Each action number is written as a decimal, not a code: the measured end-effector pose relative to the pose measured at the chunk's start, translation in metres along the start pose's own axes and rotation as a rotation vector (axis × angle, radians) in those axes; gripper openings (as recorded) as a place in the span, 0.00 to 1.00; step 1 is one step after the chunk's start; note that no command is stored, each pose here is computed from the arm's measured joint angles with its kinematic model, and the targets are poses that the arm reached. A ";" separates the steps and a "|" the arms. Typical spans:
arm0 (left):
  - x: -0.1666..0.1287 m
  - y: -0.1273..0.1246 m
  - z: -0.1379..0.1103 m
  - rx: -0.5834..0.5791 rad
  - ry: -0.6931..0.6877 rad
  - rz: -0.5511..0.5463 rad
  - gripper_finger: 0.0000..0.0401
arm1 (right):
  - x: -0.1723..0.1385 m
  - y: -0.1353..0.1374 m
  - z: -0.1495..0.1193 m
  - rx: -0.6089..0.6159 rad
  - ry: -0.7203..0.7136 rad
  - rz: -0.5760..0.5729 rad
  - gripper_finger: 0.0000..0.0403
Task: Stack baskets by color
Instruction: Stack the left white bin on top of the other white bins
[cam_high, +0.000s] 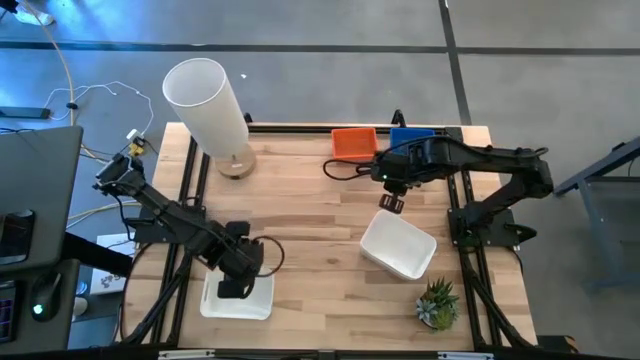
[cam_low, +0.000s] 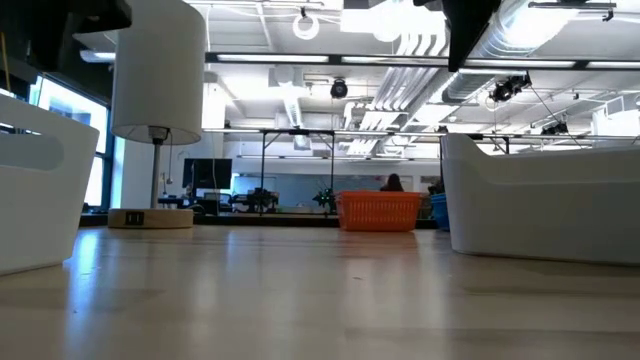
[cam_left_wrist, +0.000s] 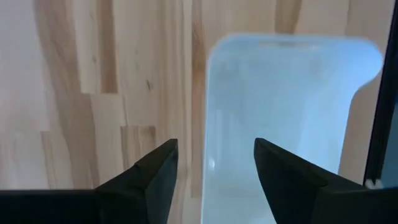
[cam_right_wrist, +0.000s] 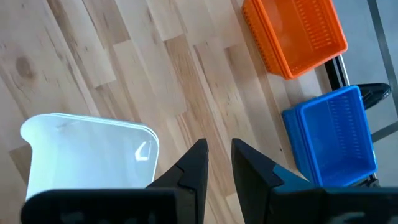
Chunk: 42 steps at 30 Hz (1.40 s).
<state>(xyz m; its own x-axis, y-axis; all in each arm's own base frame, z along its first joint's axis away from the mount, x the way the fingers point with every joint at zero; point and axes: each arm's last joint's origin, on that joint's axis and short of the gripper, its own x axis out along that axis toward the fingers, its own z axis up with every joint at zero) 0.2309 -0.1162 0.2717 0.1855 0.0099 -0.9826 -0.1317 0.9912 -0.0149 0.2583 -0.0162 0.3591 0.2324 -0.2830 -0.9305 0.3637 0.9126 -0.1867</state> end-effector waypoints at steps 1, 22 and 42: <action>0.003 -0.003 -0.001 0.009 0.018 0.000 0.49 | 0.000 0.000 0.000 0.000 0.000 0.000 0.15; 0.041 -0.022 -0.035 -0.063 0.312 0.156 0.47 | 0.000 0.000 0.000 0.007 0.002 0.001 0.15; 0.081 -0.010 -0.060 -0.046 0.379 0.184 0.32 | 0.000 0.000 0.000 0.007 0.002 0.001 0.15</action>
<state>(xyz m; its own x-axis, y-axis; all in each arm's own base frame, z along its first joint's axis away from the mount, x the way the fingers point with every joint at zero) 0.1893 -0.1329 0.1807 -0.2156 0.1281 -0.9680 -0.1738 0.9705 0.1671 0.2585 -0.0162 0.3588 0.2310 -0.2815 -0.9314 0.3699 0.9108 -0.1835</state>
